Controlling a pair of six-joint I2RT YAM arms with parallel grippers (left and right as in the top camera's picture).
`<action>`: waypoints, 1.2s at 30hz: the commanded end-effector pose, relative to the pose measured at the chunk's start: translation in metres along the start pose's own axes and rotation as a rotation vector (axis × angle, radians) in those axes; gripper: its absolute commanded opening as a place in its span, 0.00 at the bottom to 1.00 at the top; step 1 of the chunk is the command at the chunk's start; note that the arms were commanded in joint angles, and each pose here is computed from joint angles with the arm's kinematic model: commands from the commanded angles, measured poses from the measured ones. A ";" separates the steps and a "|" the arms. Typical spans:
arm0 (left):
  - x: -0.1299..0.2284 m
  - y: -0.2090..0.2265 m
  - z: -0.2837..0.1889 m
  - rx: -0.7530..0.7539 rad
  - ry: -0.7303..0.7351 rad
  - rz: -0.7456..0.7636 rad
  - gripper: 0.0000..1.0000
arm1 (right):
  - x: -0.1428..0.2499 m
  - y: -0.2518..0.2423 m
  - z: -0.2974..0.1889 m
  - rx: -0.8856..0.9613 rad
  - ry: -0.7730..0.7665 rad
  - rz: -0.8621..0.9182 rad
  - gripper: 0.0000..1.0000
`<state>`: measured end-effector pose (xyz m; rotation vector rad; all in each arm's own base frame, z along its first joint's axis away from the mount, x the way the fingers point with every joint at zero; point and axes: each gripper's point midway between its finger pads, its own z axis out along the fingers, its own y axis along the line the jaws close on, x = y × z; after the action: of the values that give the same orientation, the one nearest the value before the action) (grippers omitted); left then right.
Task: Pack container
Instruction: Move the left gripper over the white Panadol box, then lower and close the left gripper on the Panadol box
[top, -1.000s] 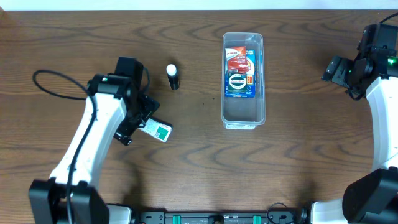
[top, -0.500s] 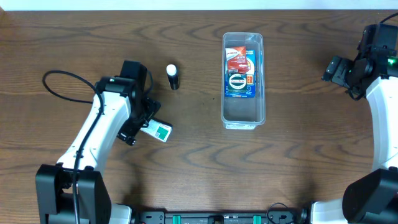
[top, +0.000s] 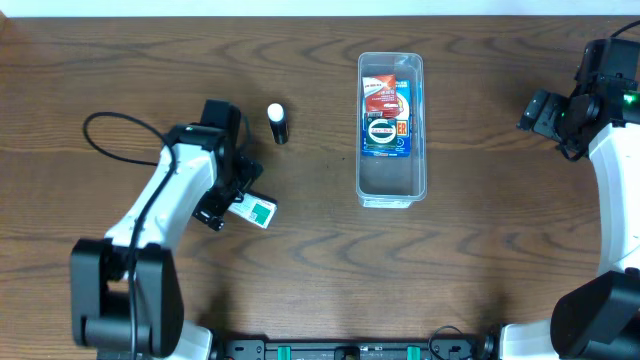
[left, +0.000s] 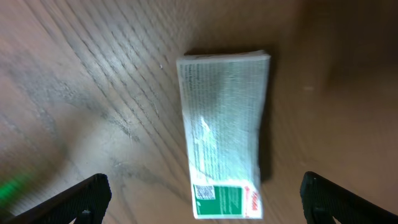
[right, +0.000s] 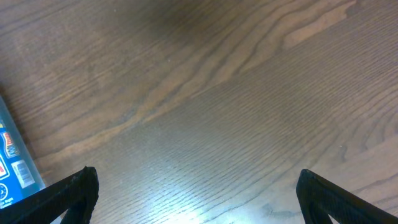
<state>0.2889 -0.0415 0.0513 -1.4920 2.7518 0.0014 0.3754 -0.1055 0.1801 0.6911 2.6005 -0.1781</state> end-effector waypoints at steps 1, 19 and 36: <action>0.008 0.004 0.018 -0.051 0.053 0.000 0.98 | 0.000 -0.004 0.002 0.014 0.003 -0.004 0.99; 0.017 0.005 0.074 -0.003 0.074 -0.002 0.98 | 0.000 -0.004 0.002 0.014 0.003 -0.004 0.99; 0.017 0.006 0.075 -0.003 0.073 -0.002 0.98 | 0.000 -0.004 0.002 0.014 0.003 -0.004 0.99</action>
<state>0.2907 -0.0506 -0.0063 -1.4968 2.7607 -0.0850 0.3754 -0.1056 0.1801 0.6912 2.6004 -0.1786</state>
